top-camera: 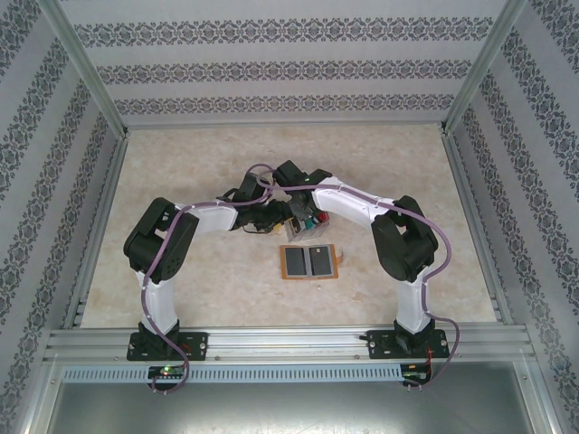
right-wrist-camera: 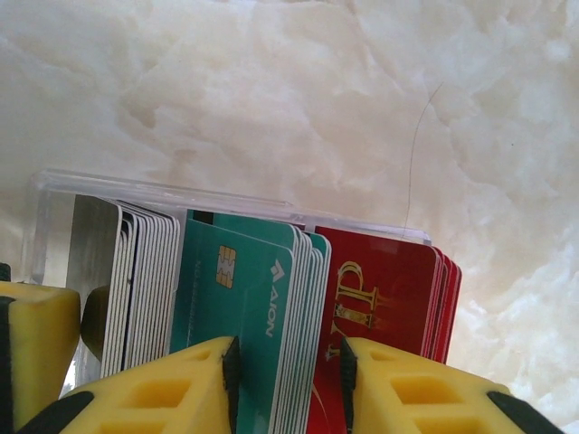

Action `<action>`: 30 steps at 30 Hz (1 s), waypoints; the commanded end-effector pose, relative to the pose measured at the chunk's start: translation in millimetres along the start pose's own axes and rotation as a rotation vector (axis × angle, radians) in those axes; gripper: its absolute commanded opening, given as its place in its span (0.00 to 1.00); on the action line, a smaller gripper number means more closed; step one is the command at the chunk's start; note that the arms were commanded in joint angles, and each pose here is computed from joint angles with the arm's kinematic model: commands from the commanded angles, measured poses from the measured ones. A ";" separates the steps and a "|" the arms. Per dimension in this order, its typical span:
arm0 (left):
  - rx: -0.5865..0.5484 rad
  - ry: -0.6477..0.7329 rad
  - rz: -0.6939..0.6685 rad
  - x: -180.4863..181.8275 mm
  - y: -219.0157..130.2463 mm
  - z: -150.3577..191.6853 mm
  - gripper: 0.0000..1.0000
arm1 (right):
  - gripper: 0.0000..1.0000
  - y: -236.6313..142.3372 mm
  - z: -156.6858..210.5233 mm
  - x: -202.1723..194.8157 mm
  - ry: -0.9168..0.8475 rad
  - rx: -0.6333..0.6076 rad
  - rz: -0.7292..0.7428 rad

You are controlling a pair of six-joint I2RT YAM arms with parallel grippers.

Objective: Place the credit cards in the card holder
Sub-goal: Pick up the credit card from the storage box.

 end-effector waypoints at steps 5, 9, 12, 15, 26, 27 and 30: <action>0.026 -0.023 -0.062 14.0 4.3 11.5 0.43 | 0.33 -12.1 -2.5 -9.8 -0.013 -0.030 0.077; 0.024 -0.024 -0.063 13.8 3.8 11.5 0.43 | 0.33 -14.7 -3.6 -11.2 -0.018 -0.042 0.098; 0.022 -0.023 -0.061 13.0 3.4 10.9 0.43 | 0.34 -16.7 -4.3 -12.2 -0.014 -0.050 0.099; 0.023 -0.021 -0.063 12.7 3.2 10.8 0.43 | 0.34 -19.7 -4.6 -13.2 -0.008 -0.060 0.097; 0.026 -0.021 -0.065 13.2 3.3 11.6 0.43 | 0.26 -16.5 -1.1 -10.6 -0.005 -0.044 0.064; 0.025 -0.022 -0.064 12.9 3.2 11.0 0.43 | 0.26 -15.9 -0.9 -10.6 -0.005 -0.042 0.065; 0.027 -0.023 -0.065 13.1 3.2 11.3 0.43 | 0.23 -15.3 0.3 -10.2 -0.003 -0.039 0.061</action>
Point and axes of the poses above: each hand's point on the last joint's axis, 136 mm out from that joint toward the fingers, its own y axis out along the fingers, its own x axis along the line the jaws close on, z = x × y, the point moved 9 cm from there along -y, back along the fingers, and after that the axes turned 9 degrees about y, right-handed, at the moved point
